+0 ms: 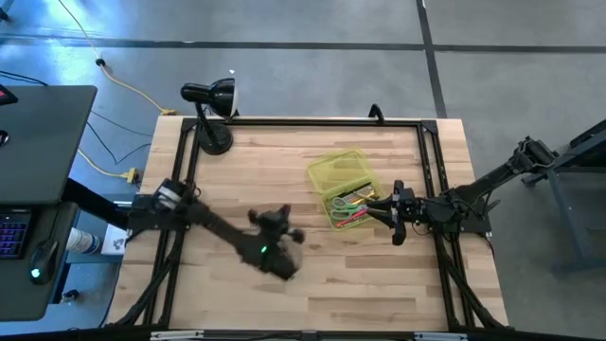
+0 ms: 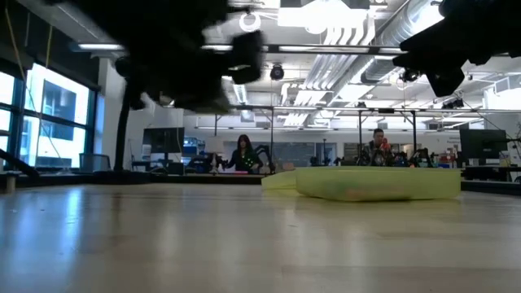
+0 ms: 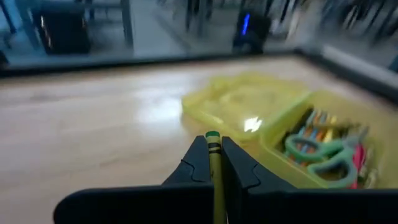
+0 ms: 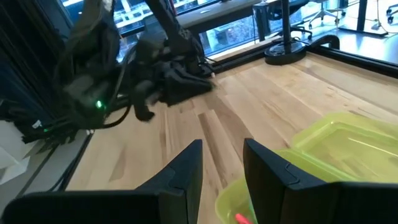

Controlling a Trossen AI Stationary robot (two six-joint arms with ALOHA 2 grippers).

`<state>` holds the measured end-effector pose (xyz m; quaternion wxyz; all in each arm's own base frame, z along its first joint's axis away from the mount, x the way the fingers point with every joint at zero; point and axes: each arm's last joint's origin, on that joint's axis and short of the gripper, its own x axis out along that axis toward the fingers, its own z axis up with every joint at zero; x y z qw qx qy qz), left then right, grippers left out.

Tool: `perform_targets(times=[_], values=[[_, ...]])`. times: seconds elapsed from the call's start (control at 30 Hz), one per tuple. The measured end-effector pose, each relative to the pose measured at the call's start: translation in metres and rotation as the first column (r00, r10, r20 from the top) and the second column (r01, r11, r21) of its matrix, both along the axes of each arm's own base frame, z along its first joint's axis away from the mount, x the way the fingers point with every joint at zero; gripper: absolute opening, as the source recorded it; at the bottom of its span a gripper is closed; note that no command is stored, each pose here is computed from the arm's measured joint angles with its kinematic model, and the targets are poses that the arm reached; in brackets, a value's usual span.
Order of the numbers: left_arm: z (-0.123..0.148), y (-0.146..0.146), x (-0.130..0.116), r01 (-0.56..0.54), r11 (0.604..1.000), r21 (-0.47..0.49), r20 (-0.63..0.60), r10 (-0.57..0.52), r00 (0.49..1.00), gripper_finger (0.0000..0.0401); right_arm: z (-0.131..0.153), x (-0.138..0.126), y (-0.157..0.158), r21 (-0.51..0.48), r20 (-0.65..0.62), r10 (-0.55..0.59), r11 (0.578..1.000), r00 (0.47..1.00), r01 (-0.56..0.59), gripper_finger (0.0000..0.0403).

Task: Pick & place school supplies into a supply box
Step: Put the green crayon into the yellow supply box

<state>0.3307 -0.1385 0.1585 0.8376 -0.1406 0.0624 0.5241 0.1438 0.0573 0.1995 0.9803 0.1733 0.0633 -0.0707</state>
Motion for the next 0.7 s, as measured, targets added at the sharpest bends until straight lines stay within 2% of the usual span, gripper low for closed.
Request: perform_targets(times=[0.1,0.17,0.2,0.27,0.3,0.33,0.5,0.7], values=[[0.015,0.016,0.04,0.06,0.994,-0.092,-0.098,-0.069,0.993,0.0033,0.0,0.0,0.0,-0.024,-0.003,0.004,1.0,1.0,-0.004,0.0094],[0.025,0.025,0.066,0.205,0.97,-0.13,-0.146,-0.223,0.964,0.0033,0.0,0.0,0.0,-0.038,-0.005,0.004,0.999,1.0,-0.004,0.0094],[0.032,0.03,0.079,0.305,0.942,-0.139,-0.133,-0.323,0.937,0.0033,0.0,0.0,0.0,-0.044,-0.006,0.005,0.999,1.0,-0.005,0.0094],[0.047,0.04,0.099,0.504,0.855,-0.123,-0.076,-0.515,0.854,0.0033,0.0,0.0,0.0,-0.051,-0.007,0.006,0.999,1.0,-0.006,0.0094],[0.053,0.045,0.106,0.571,0.815,-0.102,-0.038,-0.577,0.816,0.0033,0.0,0.0,0.0,-0.051,-0.006,0.006,0.999,1.0,-0.006,0.0094],[0.055,0.051,0.112,0.604,0.792,-0.082,-0.005,-0.607,0.795,0.0034,0.0,0.0,0.0,-0.051,-0.007,0.005,0.999,1.0,-0.006,0.0094],[0.045,0.081,0.12,0.579,0.807,-0.114,-0.008,-0.584,0.812,0.0035,-0.002,-0.001,-0.002,-0.099,-0.025,-0.036,0.995,0.999,0.033,0.0094],[0.016,0.106,0.13,0.598,0.773,-0.211,0.023,-0.608,0.794,0.0033,-0.001,-0.001,-0.005,-0.15,-0.016,-0.161,0.976,0.987,0.157,0.0094]])
